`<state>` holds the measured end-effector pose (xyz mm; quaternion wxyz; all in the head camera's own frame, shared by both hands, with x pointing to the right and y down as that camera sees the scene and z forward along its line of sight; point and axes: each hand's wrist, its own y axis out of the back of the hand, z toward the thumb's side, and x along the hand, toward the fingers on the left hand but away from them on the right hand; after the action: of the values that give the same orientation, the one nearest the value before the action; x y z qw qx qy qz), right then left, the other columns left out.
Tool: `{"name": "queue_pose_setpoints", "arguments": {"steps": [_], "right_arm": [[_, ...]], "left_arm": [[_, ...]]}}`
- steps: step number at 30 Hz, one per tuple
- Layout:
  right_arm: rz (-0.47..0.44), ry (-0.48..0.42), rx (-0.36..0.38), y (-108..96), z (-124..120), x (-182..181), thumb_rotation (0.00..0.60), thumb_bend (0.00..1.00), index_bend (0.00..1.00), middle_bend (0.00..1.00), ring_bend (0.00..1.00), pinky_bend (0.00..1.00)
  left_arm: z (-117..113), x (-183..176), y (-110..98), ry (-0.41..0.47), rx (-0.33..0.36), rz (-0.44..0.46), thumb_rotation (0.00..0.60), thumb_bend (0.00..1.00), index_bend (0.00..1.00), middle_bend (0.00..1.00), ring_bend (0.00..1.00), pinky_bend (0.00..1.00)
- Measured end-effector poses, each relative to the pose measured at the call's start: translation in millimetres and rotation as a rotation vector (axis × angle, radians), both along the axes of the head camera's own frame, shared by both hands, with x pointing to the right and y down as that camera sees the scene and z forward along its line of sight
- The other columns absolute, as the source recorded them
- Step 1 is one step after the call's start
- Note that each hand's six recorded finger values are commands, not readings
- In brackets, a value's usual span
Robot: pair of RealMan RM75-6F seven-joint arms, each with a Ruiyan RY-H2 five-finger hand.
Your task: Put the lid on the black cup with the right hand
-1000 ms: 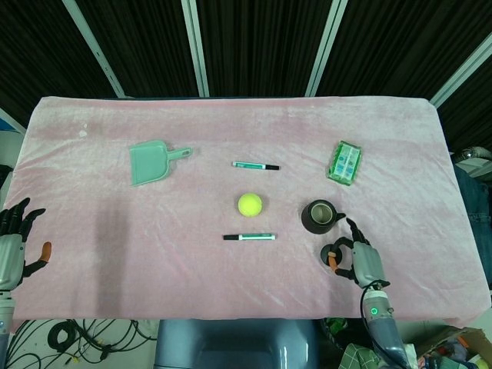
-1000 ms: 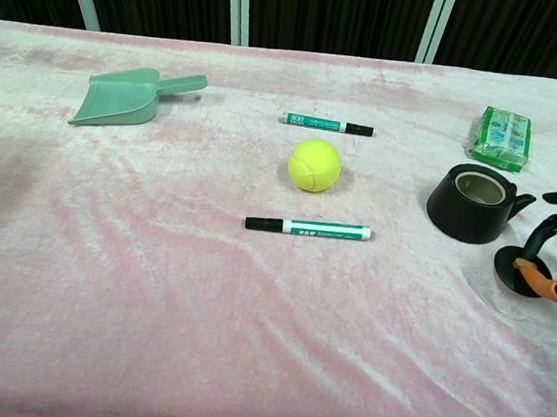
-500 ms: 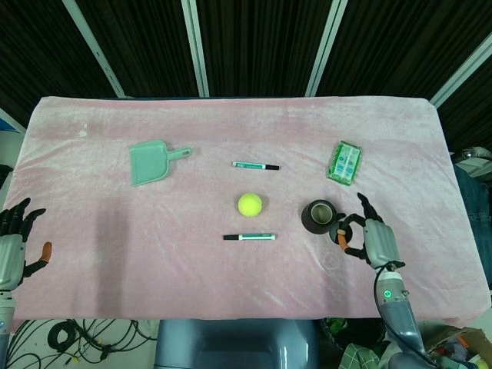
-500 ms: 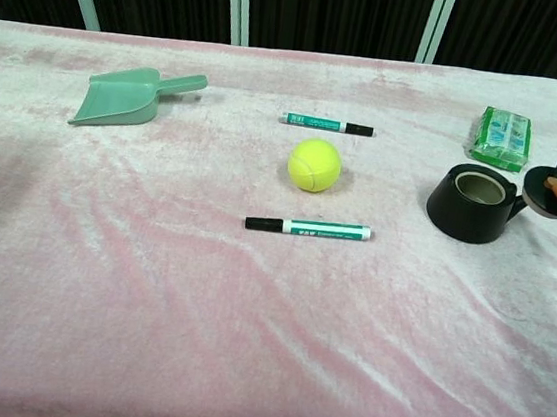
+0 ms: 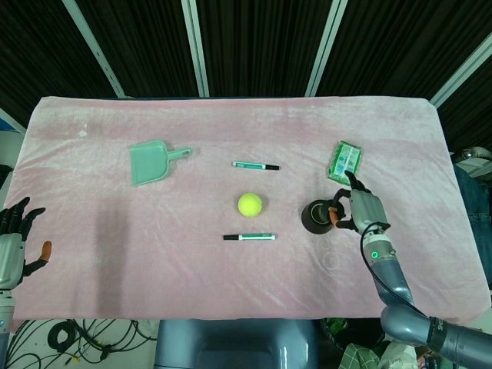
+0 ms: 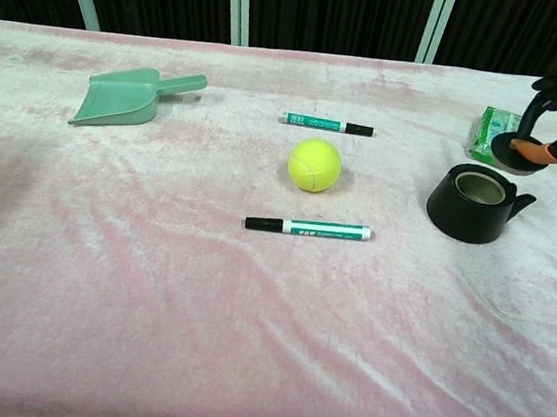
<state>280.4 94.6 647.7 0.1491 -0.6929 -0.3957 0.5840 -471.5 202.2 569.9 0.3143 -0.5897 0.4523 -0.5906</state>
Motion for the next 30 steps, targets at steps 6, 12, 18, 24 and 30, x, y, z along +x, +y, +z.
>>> {"name": "queue_pose_setpoints", "arguments": {"steps": [6,12,18,24,30], "right_arm": [[0.016,0.008,-0.042,-2,14,-3,0.6,0.36,0.66,0.0,0.09,0.17],[0.02,0.003,-0.056,-2,23,-6,0.6,0.36,0.66,0.0,0.09,0.17],[0.021,0.009,-0.066,1,30,-6,0.6,0.36,0.66,0.0,0.09,0.17],[0.024,0.006,-0.067,0,35,-8,0.6,0.36,0.66,0.0,0.09,0.17],[0.031,0.015,-0.073,0,39,-6,0.6,0.36,0.66,0.0,0.09,0.17]], "left_arm": [[0,0,0,-0.001,-0.002,0.0,0.6,0.44,0.18,0.0,0.0,0.0],[0,0,-1,-0.003,-0.002,-0.001,0.6,0.44,0.18,0.0,0.0,0.0],[1,-1,-1,-0.003,-0.005,0.0,0.6,0.44,0.18,0.0,0.0,0.0],[1,0,-2,-0.004,-0.005,-0.001,0.6,0.44,0.18,0.0,0.0,0.0],[1,-1,-2,-0.004,-0.005,-0.001,0.6,0.44,0.18,0.0,0.0,0.0]]}}
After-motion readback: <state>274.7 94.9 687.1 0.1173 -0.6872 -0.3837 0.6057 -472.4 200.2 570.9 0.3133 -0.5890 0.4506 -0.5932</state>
